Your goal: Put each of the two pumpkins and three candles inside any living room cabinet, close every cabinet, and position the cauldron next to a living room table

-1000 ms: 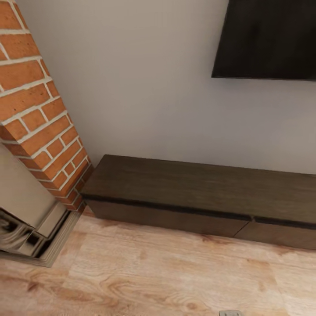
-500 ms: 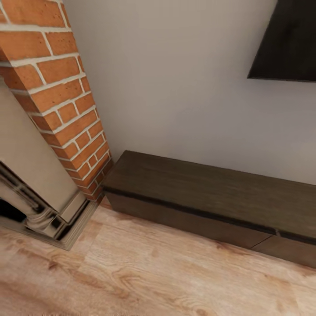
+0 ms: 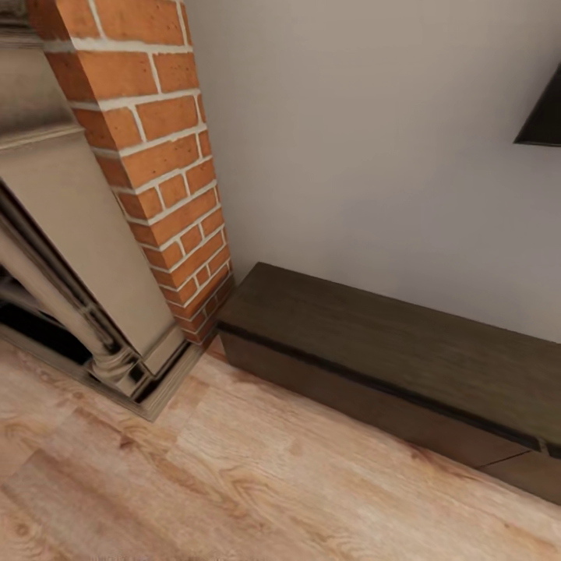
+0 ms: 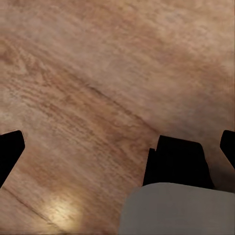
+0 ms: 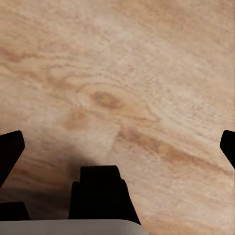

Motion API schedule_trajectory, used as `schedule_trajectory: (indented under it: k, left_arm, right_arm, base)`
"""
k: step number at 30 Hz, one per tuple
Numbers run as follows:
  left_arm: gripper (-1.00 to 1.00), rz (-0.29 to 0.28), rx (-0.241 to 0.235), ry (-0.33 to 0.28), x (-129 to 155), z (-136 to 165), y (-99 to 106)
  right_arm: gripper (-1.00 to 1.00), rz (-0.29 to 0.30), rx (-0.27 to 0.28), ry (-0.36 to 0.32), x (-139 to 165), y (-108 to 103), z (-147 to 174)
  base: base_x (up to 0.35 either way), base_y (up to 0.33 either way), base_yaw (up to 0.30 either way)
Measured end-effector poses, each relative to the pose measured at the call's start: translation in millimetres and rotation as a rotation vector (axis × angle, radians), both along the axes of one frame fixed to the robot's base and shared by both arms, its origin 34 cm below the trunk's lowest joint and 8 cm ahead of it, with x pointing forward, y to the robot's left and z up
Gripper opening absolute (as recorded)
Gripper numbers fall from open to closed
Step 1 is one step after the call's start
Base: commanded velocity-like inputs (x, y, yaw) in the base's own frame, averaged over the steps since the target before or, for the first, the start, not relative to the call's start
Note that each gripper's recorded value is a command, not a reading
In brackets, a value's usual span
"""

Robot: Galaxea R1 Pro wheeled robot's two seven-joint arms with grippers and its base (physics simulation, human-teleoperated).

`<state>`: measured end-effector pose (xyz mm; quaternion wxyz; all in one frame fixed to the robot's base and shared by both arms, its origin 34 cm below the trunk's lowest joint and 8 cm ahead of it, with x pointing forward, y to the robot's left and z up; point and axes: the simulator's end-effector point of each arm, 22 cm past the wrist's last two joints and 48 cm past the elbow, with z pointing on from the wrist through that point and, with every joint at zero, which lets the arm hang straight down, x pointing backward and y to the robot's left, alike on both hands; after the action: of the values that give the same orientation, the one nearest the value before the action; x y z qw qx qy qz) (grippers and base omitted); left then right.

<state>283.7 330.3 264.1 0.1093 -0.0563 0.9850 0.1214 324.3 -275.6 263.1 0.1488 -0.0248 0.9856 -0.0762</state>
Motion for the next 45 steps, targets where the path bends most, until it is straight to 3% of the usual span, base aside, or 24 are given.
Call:
schedule_trajectory:
  k: [45]
  left_arm:
    - [1.00, 0.000, 0.000, 0.020, -8, -3, 0]
  right_arm:
    - [1.00, -0.001, 0.003, 0.025, -13, 2, -4]
  base:
    - [0.000, 0.000, 0.286]
